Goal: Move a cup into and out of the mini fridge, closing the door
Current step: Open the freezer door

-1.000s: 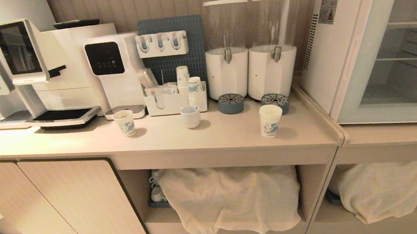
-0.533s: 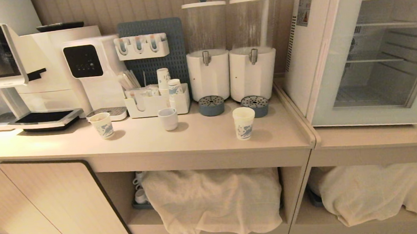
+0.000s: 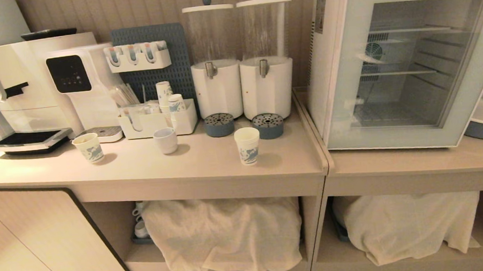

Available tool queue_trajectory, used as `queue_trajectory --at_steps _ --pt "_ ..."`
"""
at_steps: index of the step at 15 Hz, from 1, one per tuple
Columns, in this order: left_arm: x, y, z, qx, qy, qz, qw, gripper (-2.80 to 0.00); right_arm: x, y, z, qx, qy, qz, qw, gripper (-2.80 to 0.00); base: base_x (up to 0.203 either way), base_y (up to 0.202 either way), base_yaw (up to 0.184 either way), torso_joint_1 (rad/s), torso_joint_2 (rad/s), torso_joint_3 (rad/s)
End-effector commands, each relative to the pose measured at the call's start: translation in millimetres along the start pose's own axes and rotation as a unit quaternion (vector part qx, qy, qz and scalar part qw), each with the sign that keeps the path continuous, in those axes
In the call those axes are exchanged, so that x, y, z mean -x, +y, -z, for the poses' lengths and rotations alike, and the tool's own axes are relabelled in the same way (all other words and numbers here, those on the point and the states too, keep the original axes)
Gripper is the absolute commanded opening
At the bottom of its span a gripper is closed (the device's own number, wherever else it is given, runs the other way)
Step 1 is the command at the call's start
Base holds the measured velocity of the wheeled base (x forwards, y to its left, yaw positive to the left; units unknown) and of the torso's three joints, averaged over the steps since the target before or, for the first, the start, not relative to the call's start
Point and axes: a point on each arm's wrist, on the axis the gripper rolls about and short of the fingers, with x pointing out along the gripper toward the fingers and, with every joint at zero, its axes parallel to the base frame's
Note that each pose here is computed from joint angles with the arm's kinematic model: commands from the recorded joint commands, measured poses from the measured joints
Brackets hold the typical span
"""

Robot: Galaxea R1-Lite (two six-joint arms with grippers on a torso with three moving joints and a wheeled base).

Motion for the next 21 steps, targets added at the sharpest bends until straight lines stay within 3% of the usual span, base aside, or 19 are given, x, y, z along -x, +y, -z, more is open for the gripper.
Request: queue_trajectory --at_steps 1,21 --pt "-1.6 0.9 11.3 0.001 0.017 -0.001 0.9998 -2.80 0.0 0.0 -0.1 0.000 0.001 0.000 1.000 -2.80 0.000 -0.193 0.001 0.002 0.00 0.004" --pt "-1.6 0.9 11.3 0.006 0.017 -0.001 0.9998 -2.80 0.0 0.0 0.0 0.000 0.001 0.000 1.000 -2.80 0.000 -0.187 0.001 0.002 0.00 0.001"
